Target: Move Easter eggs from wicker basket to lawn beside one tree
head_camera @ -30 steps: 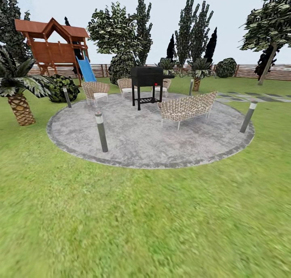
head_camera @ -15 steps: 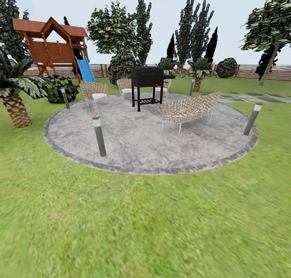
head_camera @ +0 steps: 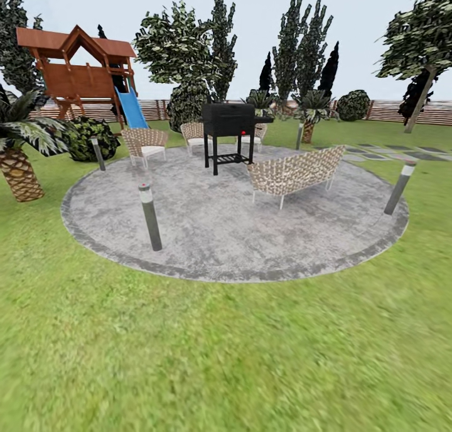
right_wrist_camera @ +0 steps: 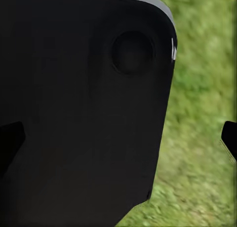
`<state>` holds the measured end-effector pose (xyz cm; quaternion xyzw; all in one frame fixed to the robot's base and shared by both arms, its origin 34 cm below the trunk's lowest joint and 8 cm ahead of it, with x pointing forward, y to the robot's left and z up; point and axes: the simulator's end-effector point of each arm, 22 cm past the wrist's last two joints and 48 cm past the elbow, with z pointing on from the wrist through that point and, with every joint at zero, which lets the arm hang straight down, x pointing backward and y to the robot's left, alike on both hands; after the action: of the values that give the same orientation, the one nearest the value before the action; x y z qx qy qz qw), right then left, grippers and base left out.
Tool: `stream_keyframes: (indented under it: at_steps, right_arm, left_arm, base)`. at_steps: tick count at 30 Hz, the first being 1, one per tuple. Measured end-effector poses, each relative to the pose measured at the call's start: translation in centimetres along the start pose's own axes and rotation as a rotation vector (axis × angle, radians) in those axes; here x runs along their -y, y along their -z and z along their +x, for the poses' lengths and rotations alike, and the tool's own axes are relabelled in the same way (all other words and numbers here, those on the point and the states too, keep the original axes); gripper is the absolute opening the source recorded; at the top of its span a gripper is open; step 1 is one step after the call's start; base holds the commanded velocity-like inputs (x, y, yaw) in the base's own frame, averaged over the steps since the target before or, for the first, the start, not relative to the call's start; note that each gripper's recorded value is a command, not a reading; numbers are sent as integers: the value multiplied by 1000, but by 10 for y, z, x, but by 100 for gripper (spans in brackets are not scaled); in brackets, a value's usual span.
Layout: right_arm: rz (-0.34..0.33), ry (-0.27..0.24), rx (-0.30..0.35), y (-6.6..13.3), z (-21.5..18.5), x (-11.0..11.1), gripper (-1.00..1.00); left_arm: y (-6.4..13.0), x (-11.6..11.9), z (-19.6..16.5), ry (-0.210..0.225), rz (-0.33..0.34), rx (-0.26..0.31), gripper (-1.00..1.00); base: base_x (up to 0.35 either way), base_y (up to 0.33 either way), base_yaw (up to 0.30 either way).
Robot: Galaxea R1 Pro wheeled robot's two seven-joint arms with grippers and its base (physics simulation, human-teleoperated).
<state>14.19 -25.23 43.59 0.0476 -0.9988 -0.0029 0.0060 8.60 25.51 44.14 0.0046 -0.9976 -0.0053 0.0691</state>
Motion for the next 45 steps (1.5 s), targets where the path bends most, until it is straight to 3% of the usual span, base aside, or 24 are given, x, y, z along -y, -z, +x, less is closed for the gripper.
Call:
stream_keyframes:
  at_steps: [45]
  right_arm:
    - [0, 4, 5, 0, -2, 0, 100]
  left_arm:
    - [0, 2, -1, 0, 2, 4, 100]
  base:
    - [325, 0, 1]
